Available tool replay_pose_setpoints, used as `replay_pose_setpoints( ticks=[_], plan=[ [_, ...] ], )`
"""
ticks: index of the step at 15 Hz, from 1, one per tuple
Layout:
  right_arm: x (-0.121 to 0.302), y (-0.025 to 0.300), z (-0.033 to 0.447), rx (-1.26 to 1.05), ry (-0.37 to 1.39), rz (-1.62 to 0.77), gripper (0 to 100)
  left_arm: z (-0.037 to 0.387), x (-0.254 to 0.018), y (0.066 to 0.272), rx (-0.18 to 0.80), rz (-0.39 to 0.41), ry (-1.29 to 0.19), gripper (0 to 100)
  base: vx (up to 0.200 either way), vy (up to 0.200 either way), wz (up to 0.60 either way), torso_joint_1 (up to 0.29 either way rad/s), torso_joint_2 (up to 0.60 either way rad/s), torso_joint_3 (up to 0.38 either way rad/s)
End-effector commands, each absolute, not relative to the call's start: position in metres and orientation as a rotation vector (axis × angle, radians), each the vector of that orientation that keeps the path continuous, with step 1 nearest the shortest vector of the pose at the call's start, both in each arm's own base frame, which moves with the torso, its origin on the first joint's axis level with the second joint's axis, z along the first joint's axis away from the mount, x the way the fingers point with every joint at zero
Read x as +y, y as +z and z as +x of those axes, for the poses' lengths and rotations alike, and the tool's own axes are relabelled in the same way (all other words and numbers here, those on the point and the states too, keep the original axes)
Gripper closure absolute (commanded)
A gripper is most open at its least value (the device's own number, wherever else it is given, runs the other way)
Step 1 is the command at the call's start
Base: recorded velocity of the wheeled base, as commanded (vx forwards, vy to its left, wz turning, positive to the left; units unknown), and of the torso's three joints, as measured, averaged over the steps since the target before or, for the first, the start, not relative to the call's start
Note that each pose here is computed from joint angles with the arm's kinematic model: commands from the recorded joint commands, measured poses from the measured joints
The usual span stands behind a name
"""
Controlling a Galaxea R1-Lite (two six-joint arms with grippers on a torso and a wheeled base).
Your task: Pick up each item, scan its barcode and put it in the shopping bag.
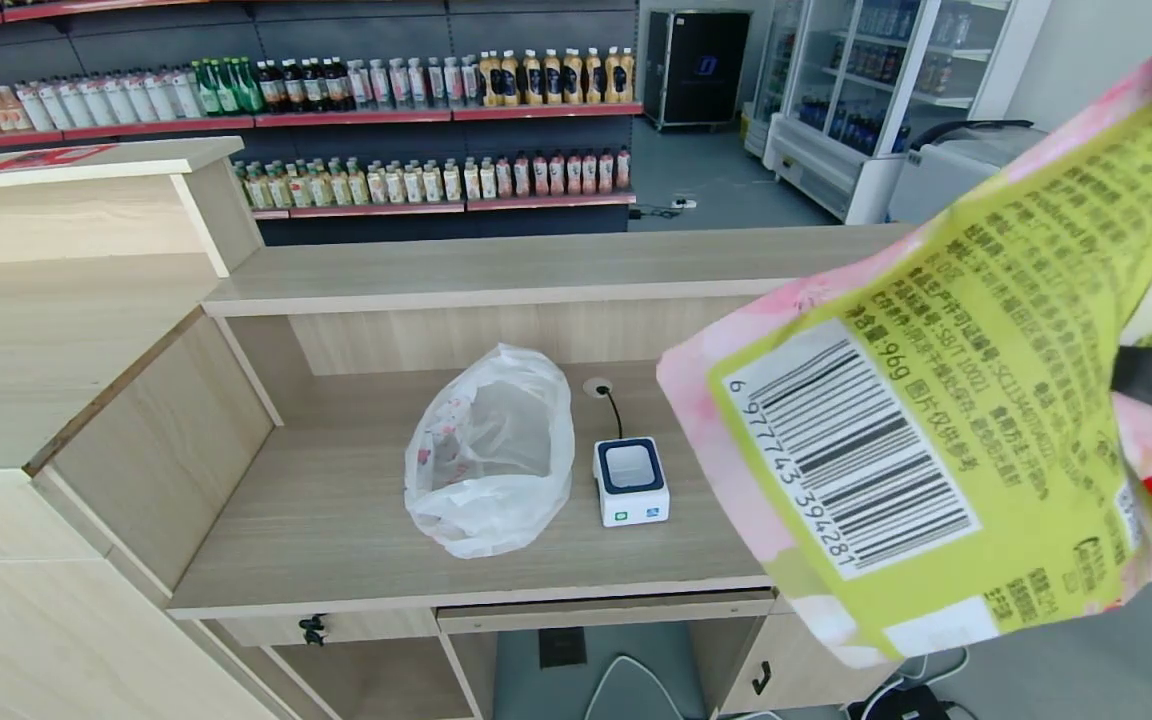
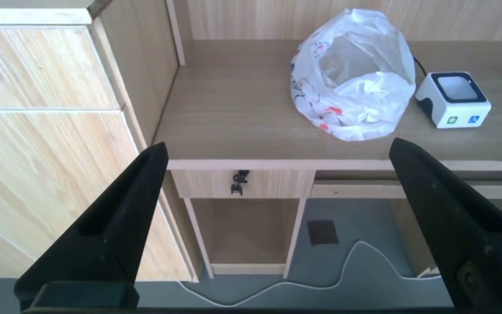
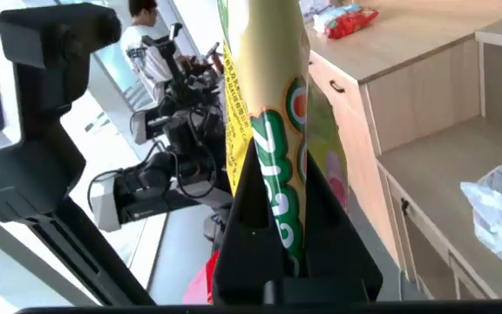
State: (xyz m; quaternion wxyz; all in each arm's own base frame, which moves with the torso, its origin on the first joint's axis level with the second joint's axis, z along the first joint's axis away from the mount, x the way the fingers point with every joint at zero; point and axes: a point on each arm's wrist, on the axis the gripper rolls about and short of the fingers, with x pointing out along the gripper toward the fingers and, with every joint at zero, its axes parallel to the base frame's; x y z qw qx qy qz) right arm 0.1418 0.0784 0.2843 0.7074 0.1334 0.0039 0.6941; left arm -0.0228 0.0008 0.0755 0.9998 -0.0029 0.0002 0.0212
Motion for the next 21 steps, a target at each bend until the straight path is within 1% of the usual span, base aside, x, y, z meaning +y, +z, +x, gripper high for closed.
replay_pose_setpoints(
  ticks=[1,2,4,7,8,10,14,21],
  plan=[
    [0.07,0.304,0.124,-0.051,1.553,0.296,100,-0.023,0.001,0.075,0.0,-0.006,0.043,0,0.0,0.0,0.0,0.0,0.0,0.0],
    [0.067,0.315,0.115,-0.05,1.565,0.325,100,-0.023,0.001,0.075,0.0,-0.006,0.043,0,0.0,0.0,0.0,0.0,0.0,0.0],
    [0.06,0.321,0.098,-0.057,1.588,0.336,100,-0.023,0.001,0.075,0.0,-0.006,0.043,0,0.0,0.0,0.0,0.0,0.0,0.0],
    [0.05,0.311,0.086,-0.061,1.53,0.325,100,-0.023,0.001,0.075,0.0,-0.006,0.043,0,0.0,0.0,0.0,0.0,0.0,0.0],
    [0.047,0.297,0.088,-0.058,1.483,0.306,100,-0.023,0.001,0.075,0.0,-0.006,0.043,0,0.0,0.0,0.0,0.0,0.0,0.0],
    [0.045,0.289,0.096,-0.073,1.43,0.271,100,-0.023,0.001,0.075,0.0,-0.006,0.043,0,0.0,0.0,0.0,0.0,0.0,0.0],
    [0.045,0.296,0.106,-0.047,1.407,0.282,100,-0.023,0.001,0.075,0.0,-0.006,0.043,0,0.0,0.0,0.0,0.0,0.0,0.0],
    [0.044,0.302,0.109,-0.064,1.388,0.276,100,-0.023,0.001,0.075,0.0,-0.006,0.043,0,0.0,0.0,0.0,0.0,0.0,0.0]
  ],
)
